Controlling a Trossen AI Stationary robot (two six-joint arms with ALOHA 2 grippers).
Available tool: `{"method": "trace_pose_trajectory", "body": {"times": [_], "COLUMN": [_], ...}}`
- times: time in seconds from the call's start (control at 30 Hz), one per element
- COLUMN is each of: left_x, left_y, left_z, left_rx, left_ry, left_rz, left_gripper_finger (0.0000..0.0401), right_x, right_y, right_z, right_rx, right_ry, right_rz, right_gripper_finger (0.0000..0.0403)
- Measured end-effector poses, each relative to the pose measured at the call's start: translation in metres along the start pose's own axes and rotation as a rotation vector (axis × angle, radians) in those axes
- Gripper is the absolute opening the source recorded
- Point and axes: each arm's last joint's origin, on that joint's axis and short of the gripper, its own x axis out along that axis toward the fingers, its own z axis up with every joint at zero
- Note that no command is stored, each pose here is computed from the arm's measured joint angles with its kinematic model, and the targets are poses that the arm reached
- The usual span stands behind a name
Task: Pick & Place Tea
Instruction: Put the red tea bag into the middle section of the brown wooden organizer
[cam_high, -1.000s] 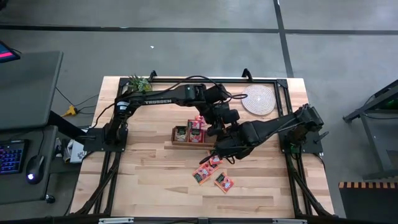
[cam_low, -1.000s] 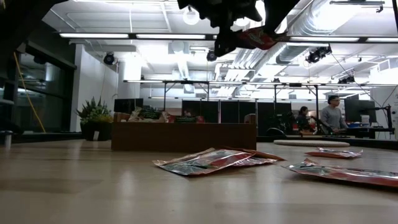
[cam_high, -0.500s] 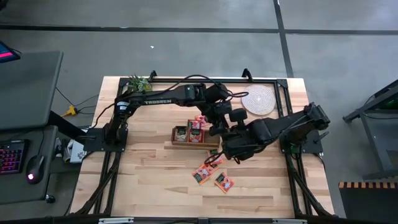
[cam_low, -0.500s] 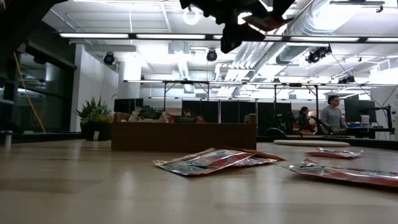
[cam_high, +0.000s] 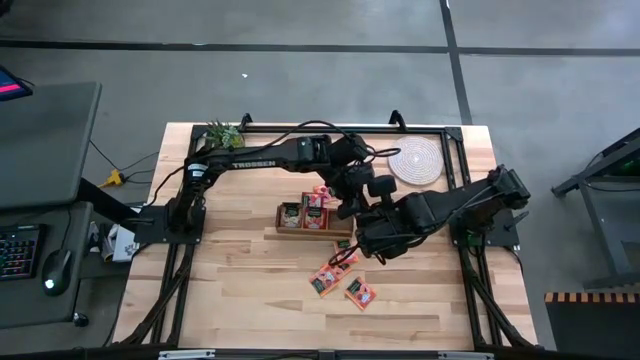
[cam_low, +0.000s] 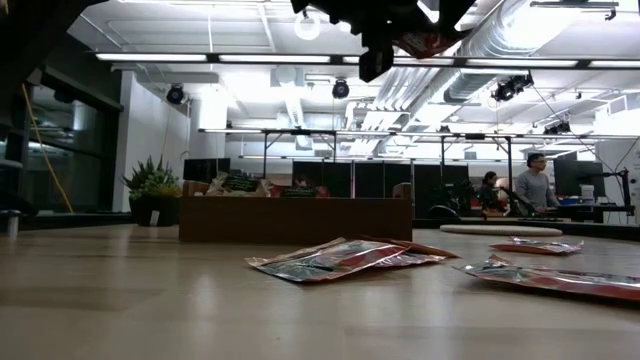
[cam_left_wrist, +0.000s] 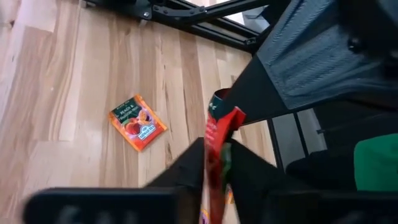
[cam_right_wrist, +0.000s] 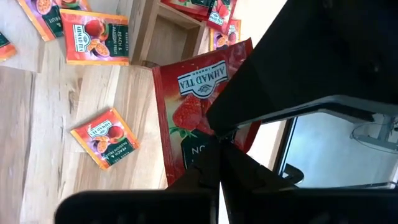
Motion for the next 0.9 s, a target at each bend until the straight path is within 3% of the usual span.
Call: {"method": "trace_pose_trajectory", "body": {"times": [0.1, 0.37, 0.57, 0.9], "left_x": [0.001, 0.002, 0.001, -0.001], "left_y": [-0.002, -0.003, 0.002, 0.002], "left_z": [0.000, -0.003, -0.007, -0.007], "left_rx": [0.021, 0.066, 0.081, 0.150], "left_ry": [0.002, 0.019, 0.055, 0.053], "left_rz": [-0.002, 0.034, 0.125, 0.234], "left_gripper_finger": [0.0010, 0.0002, 0.0001, 0.0000], "right_x": [0.000, -0.001, -0.026, -0.085], "right_y": [0.000, 0.000, -0.013, -0.036], "right_z": [0.000, 0.000, -0.019, -0.078], "right_rx": [0.001, 0.044, 0.208, 0.544], "right_ry": [0.001, -0.009, -0.098, -0.331], "right_rz": [0.007, 0.022, 0.086, 0.059], "right_gripper_finger": [0.0000, 0.0001, 0.0029, 0.0100]}}
